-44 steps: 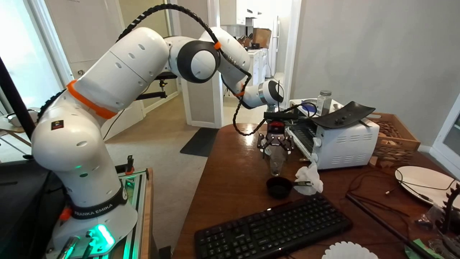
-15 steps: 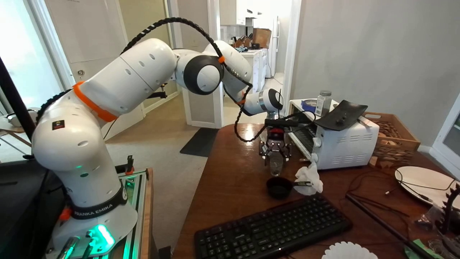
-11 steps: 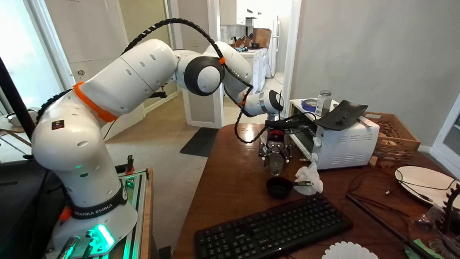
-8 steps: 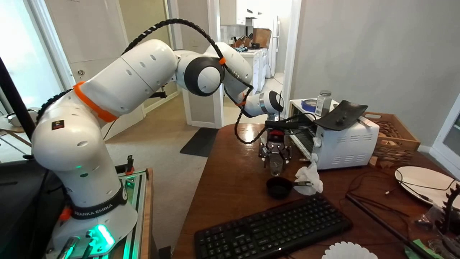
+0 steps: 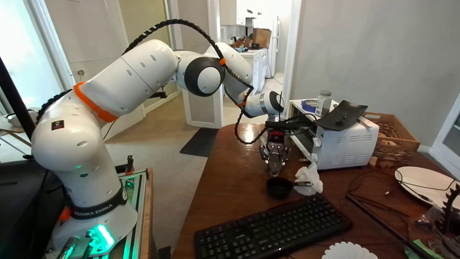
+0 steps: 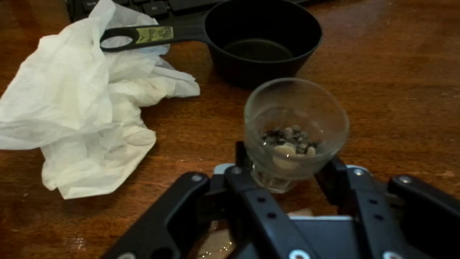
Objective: Pour the contents in the cup into the black item
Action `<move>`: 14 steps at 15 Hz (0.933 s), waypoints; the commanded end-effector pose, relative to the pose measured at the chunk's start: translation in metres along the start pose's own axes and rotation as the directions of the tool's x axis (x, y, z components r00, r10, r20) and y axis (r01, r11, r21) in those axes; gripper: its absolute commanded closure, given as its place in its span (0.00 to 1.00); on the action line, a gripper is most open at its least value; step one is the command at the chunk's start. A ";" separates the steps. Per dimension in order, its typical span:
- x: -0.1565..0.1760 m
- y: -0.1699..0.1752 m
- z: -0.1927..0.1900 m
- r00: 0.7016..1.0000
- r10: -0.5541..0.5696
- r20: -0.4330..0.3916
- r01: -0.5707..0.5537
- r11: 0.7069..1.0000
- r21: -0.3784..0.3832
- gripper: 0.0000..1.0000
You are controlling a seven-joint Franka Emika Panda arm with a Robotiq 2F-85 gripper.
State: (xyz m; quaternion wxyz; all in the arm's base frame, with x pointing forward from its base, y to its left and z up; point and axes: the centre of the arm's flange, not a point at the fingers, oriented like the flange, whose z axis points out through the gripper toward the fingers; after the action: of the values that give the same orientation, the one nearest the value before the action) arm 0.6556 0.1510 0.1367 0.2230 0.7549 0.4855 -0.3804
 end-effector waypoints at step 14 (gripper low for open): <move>-0.059 -0.049 -0.039 0.972 0.236 0.011 -0.235 0.962 0.142 0.77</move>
State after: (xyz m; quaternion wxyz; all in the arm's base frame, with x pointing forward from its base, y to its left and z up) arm 0.6355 0.1745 0.2002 0.2282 0.7999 0.3886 -0.3963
